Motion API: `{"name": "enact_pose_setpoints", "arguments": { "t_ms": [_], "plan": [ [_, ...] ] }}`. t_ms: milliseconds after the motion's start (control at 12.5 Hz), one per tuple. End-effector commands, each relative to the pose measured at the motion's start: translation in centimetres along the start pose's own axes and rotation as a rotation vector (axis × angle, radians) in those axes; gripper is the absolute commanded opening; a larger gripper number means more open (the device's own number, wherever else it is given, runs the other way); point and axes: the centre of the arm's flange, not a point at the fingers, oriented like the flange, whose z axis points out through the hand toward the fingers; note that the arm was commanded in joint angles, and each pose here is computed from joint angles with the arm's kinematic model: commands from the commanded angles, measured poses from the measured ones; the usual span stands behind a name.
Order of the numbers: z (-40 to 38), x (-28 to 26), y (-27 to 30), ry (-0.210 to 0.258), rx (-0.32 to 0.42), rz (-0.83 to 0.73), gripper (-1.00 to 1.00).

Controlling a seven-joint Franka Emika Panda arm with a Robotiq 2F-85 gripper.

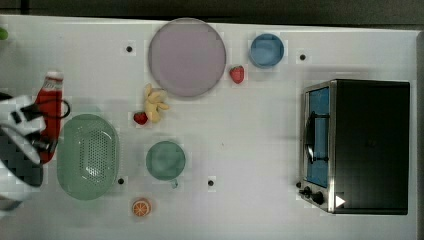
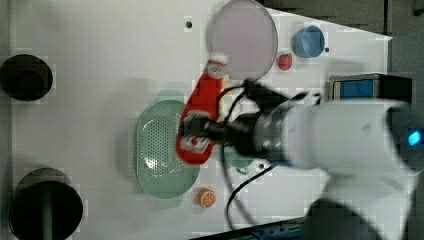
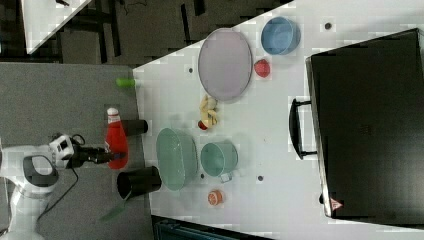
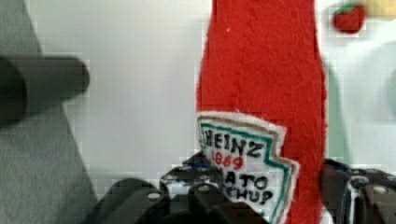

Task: Pick ketchup from strainer and place it on the table

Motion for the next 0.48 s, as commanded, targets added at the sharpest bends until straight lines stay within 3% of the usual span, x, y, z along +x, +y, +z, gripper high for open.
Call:
{"name": "enact_pose_setpoints", "arguments": {
  "t_ms": [80, 480],
  "plan": [
    [-2.7, 8.7, 7.7, -0.003, -0.044, 0.122, 0.18],
    [-5.8, 16.6, 18.8, 0.070, -0.105, 0.212, 0.18]
  ]
}}
